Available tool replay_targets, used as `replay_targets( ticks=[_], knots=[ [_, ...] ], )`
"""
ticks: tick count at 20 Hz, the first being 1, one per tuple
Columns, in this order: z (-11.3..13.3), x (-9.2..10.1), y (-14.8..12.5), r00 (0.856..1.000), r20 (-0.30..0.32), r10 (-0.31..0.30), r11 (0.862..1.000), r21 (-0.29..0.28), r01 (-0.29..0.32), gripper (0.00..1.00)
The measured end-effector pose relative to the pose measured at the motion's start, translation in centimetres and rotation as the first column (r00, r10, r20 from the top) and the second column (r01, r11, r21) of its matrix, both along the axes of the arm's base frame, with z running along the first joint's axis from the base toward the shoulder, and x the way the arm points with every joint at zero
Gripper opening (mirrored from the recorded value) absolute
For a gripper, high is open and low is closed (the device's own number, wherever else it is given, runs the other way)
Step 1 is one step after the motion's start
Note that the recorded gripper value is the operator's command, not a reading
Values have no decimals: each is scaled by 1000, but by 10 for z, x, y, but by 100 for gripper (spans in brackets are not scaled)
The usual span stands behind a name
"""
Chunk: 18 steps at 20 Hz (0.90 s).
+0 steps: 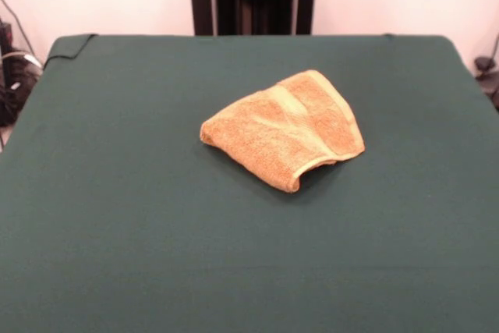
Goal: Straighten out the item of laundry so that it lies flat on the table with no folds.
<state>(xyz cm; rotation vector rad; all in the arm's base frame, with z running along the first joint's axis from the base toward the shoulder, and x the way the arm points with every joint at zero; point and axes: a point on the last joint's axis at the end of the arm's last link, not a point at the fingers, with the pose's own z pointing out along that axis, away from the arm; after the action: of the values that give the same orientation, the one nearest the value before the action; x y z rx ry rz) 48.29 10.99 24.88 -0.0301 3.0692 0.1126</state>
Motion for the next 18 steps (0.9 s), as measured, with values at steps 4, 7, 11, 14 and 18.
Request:
replay_targets(
  ticks=[4, 7, 11, 14, 18],
  knots=[
    [-4, -5, 8, 1000, -15, 22, 1000, 6, -22, 100],
    [-11, -13, 15, 998, -37, 43, 999, 13, -42, 100],
    [-22, -22, 19, 997, -52, 61, 998, 14, -60, 100],
    [-37, -29, 22, 995, -67, 69, 998, 19, -68, 100],
    [-52, -35, 22, 994, -76, 76, 997, 21, -74, 100]
  ],
)
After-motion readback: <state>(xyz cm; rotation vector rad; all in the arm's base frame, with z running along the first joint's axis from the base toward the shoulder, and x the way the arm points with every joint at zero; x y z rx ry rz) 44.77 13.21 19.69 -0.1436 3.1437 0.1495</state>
